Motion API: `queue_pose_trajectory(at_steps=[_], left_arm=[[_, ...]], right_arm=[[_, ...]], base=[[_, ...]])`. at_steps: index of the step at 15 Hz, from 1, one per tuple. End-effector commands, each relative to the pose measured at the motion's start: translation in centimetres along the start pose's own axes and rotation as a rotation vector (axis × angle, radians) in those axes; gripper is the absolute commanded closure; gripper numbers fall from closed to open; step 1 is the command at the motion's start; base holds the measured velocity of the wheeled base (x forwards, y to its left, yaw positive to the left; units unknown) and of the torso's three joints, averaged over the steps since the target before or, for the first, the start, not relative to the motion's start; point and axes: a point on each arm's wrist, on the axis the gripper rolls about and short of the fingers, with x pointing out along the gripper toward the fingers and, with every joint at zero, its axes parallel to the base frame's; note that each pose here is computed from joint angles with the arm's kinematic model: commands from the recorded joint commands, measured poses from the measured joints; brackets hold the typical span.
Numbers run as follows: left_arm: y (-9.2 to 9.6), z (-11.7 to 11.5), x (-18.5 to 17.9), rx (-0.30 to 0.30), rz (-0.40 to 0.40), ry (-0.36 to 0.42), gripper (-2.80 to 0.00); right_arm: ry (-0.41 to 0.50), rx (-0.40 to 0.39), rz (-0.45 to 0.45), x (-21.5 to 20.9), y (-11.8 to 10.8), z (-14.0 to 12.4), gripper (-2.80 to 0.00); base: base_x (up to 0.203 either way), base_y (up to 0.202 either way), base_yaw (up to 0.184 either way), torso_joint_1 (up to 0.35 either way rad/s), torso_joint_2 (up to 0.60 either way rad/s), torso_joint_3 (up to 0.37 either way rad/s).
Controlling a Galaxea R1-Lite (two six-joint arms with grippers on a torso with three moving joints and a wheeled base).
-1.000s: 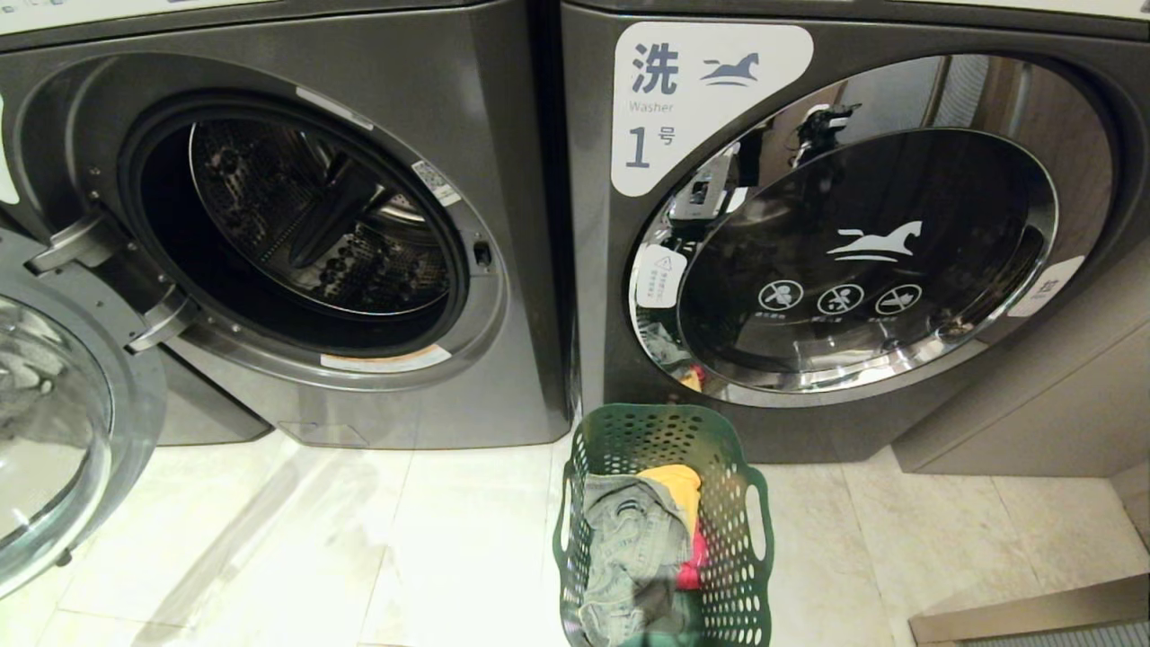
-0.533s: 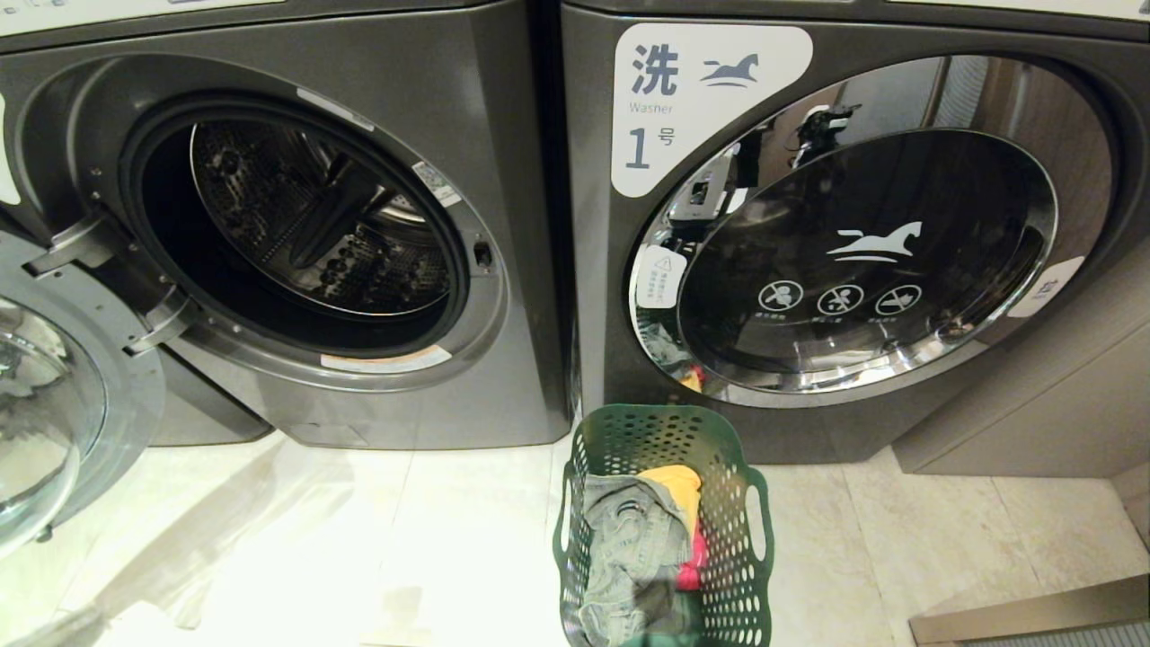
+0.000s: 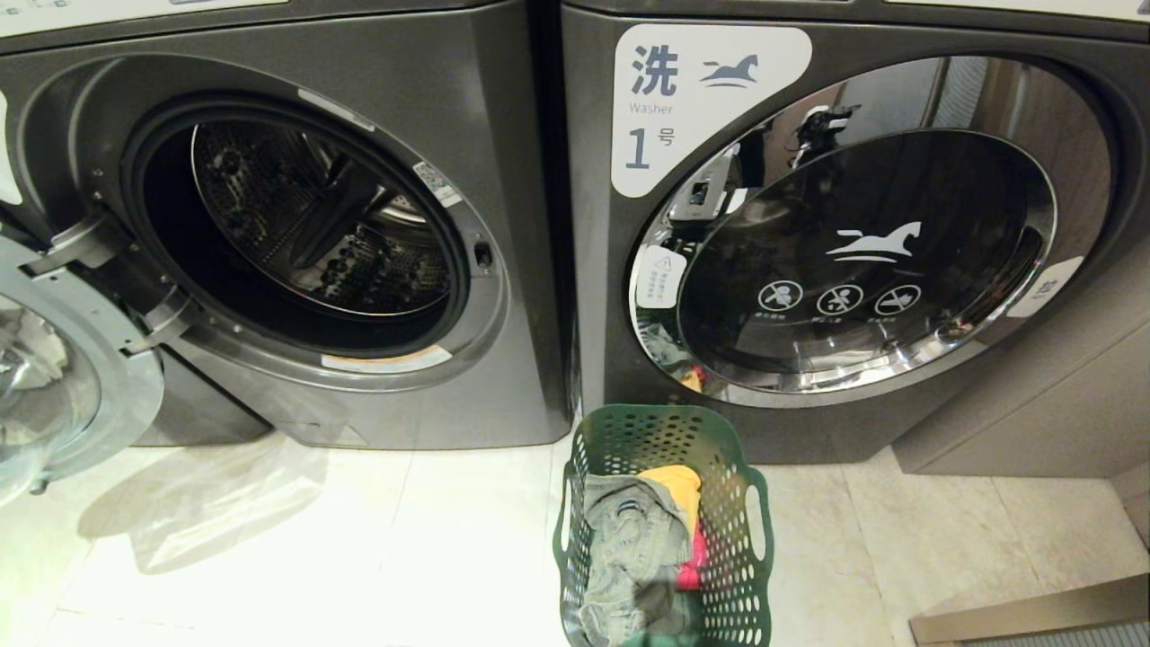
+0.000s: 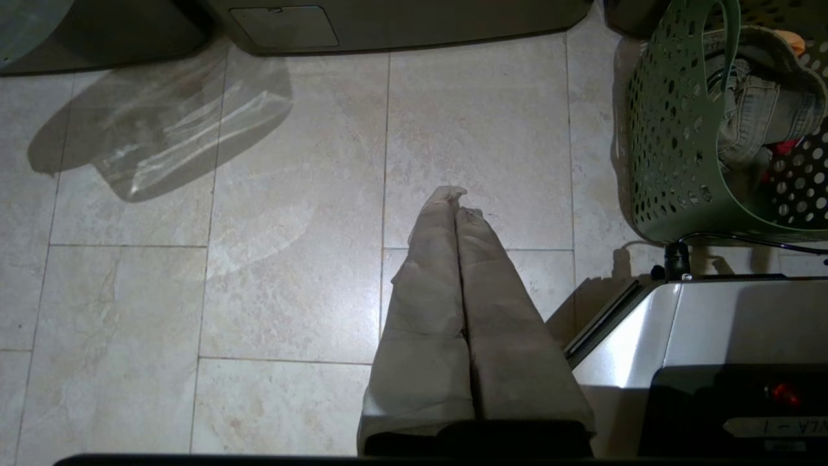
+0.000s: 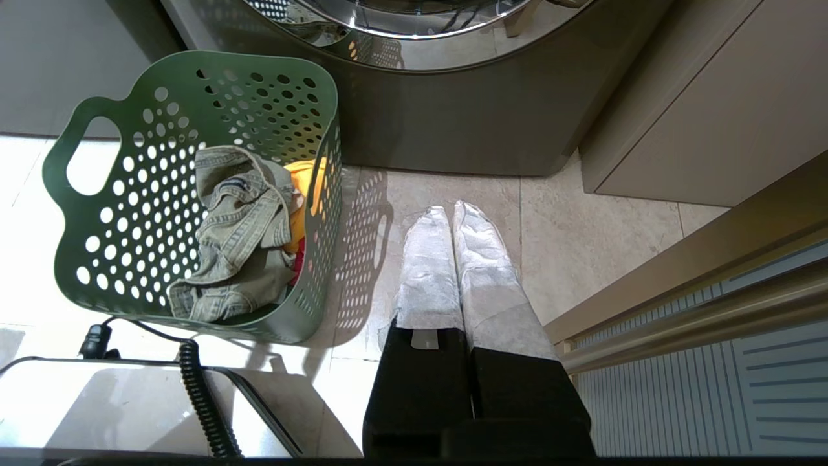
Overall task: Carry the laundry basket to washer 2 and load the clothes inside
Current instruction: Place the clothes into the washing machine
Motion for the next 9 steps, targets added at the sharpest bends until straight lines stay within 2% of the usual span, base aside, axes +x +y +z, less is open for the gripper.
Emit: queue_pose_trajectory(at_steps=[1, 3, 5, 6, 7, 8, 9], left_arm=[[0.0, -0.2, -0.1, 0.019, -0.025, -0.016, 0.0], [0.0, -0.3, -0.5, 0.027, -0.048, -0.079, 0.0], [0.0, -0.9, -1.6, 0.031, -0.049, -0.233, 0.0], [0.0, -1.1, -2.0, 0.024, -0.045, -0.286, 0.0], [0.0, -1.2, -2.1, -0.006, -0.045, -0.309, 0.0], [0.0, -1.2, -2.1, -0.087, -0.047, -0.304, 0.0], [0.1, -1.2, -2.1, -0.116, -0.045, -0.299, 0.0]], right_arm=[[0.001, 0.0, 0.001, 0.0, 0.0, 0.0, 0.0], [0.002, -0.002, 0.001, 0.0, 0.0, 0.0, 0.0], [0.003, 0.0, 0.001, 0.0, 0.0, 0.0, 0.0], [0.003, 0.001, 0.002, 0.0, 0.0, 0.0, 0.0], [0.001, 0.009, 0.002, 0.0, 0.0, 0.0, 0.0], [0.002, 0.024, 0.001, 0.0, 0.0, 0.0, 0.0], [-0.001, 0.037, 0.001, 0.0, 0.0, 0.0, 0.0]], base=[[0.0, 0.0, 0.0, 0.0, 0.0, 0.0], [0.0, 0.0, 0.0, 0.0, 0.0, 0.0], [0.0, 0.0, 0.0, 0.0, 0.0, 0.0], [0.0, 0.0, 0.0, 0.0, 0.0, 0.0], [0.0, 0.0, 0.0, 0.0, 0.0, 0.0], [0.0, 0.0, 0.0, 0.0, 0.0, 0.0], [0.0, 0.0, 0.0, 0.0, 0.0, 0.0]])
